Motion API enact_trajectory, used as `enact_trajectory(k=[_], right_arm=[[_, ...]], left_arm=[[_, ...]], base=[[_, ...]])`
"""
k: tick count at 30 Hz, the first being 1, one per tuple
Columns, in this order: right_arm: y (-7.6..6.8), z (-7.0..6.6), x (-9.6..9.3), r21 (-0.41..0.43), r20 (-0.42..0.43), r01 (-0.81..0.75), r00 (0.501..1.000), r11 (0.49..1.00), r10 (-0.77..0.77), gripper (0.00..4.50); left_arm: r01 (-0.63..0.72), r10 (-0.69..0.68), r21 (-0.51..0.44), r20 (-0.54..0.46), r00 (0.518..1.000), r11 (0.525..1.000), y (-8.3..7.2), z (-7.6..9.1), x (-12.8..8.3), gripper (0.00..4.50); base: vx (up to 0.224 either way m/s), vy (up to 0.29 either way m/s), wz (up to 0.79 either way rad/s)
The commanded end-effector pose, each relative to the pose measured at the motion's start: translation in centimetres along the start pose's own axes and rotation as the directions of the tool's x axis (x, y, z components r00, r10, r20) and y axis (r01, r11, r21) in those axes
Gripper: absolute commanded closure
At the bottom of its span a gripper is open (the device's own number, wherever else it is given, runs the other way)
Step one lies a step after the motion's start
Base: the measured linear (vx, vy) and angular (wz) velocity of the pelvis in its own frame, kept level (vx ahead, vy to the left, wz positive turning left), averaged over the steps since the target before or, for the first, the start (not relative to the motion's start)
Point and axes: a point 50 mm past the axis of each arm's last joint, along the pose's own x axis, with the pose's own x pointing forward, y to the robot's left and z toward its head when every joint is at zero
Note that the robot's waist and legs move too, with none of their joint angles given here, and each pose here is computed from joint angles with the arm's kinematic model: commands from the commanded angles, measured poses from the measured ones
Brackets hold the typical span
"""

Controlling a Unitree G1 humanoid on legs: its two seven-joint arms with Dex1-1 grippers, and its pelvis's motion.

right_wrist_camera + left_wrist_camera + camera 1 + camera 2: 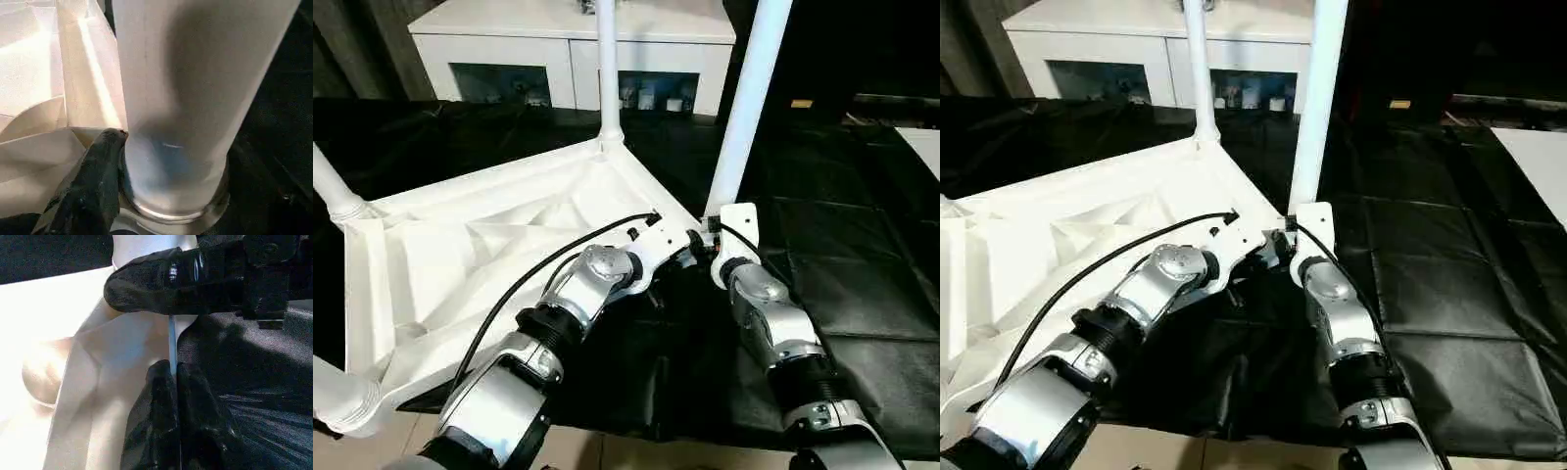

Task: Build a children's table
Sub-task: Rotate leg to tighten

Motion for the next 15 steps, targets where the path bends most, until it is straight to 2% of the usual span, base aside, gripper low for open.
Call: enact_trajectory(k=[1,4,6,9,11,15], right_arm=[[1.0,0.4,-0.5,0.003,0.047,-0.09,0.995,0.996,0.09,1.24],[0.4,0.5,-1.1,-0.003,0.068,-0.099,0.993,0.995,0.099,1.02],[-0.7,0.3,-1.7,-0.018,0.068,-0.077,0.995,0.997,0.078,0.81],[-2.7,0.0,-3.3,-0.108,0.075,-0.116,0.989,0.987,0.125,0.81],[-3.2,-0.4,-4.2,-0.136,0.06,-0.181,0.98,0.974,0.191,0.81],[-4.5,-1.7,-7.4,-0.186,0.013,-0.403,0.911,0.896,0.412,0.81]], left_arm=[[-0.049,0.05,0.013,-0.01,0.999,0.999,0.7,-0.8,-0.3,4.5],[-0.047,0.047,0.021,-0.014,0.999,0.999,0.8,-1.2,-0.5,4.5],[-0.034,0.034,0.032,-0.007,0.999,0.999,0.8,-1.5,-0.6,4.5],[-0.016,0.016,0.058,-0.001,1.0,0.998,0.8,-1.6,-0.7,4.5],[-0.01,0.01,0.064,0.003,1.0,0.998,0.7,-1.6,-0.7,4.5],[0.033,-0.044,0.165,0.063,0.997,0.986,0.3,-0.5,-0.3,4.5]], base=[[0.0,0.0,0.0],[0.0,0.0,0.0],[0.0,0.0,0.0],[0.0,0.0,0.0],[0.0,0.0,0.0],[0.0,0.0,0.0]])
